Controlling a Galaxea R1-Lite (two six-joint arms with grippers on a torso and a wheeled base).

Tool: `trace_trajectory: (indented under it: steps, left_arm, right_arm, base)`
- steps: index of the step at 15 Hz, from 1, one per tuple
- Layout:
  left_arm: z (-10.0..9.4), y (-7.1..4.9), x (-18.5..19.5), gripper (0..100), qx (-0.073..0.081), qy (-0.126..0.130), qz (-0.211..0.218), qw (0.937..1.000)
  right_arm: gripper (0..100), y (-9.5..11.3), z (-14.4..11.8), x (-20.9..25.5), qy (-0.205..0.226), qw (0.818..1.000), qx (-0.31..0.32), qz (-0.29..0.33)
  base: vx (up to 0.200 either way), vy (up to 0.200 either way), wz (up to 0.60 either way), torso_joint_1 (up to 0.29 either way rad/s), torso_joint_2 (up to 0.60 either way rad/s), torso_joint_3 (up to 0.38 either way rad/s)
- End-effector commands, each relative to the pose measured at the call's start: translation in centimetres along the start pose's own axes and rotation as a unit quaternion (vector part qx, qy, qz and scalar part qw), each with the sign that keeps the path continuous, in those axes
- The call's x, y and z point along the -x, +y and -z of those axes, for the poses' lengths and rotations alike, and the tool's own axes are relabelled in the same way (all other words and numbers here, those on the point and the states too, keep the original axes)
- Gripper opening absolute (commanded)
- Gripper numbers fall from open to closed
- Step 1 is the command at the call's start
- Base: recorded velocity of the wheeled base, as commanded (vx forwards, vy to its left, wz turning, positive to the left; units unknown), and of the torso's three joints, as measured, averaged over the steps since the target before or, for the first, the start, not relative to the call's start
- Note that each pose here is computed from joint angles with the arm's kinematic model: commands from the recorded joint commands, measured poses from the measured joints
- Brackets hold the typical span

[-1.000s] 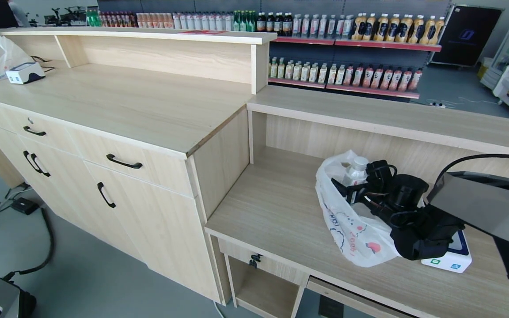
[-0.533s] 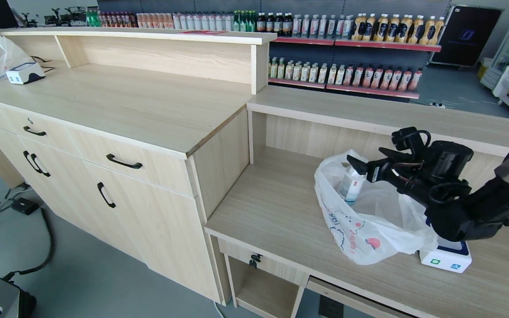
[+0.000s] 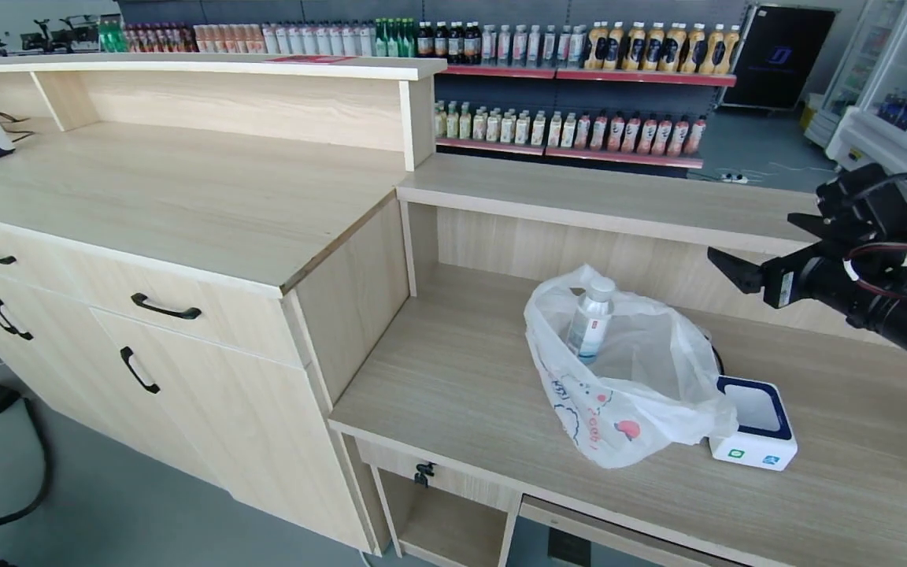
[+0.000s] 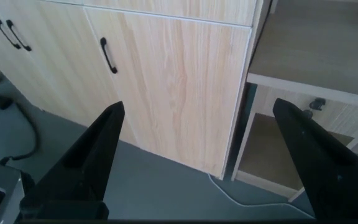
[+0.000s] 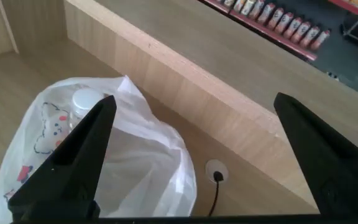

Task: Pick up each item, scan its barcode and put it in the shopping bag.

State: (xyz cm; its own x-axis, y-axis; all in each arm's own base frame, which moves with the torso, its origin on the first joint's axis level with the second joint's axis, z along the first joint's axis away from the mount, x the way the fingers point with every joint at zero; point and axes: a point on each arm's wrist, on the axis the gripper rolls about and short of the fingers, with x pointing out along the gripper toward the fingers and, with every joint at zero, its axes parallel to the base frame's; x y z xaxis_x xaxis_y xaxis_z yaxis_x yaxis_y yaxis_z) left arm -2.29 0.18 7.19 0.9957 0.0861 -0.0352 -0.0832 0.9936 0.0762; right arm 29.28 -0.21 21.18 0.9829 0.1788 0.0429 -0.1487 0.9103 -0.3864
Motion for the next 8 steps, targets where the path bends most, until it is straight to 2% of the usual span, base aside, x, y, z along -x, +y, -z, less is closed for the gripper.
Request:
trace_trajectory:
  steps: [1,4,6,8]
  left_arm:
    - [0.0,0.0,0.0,100,0.0,0.0,-0.001,1.0]
    - [0.0,0.0,0.0,100,0.0,0.0,-0.001,1.0]
    - [0.0,0.0,0.0,100,0.0,0.0,-0.001,1.0]
    - [0.0,0.0,0.0,100,0.0,0.0,-0.001,1.0]
  right_arm:
    - [100,-1.8,-3.6,3.8,-0.001,0.998,0.008,0.059]
    - [100,-1.7,-3.5,6.2,0.1,0.983,-0.051,0.145]
    - [100,-1.5,-3.3,7.7,0.151,0.972,-0.075,0.164]
    - [100,-1.3,-1.9,8.6,0.201,0.961,-0.08,0.174]
  base:
    - [0.0,0.0,-0.6,0.017,0.0,-0.007]
    - [0.0,0.0,-0.6,-0.002,0.0,0.004]
    - [0.0,0.0,-0.6,0.002,0.0,0.0]
    - [0.0,0.0,-0.6,0.002,0.0,0.002]
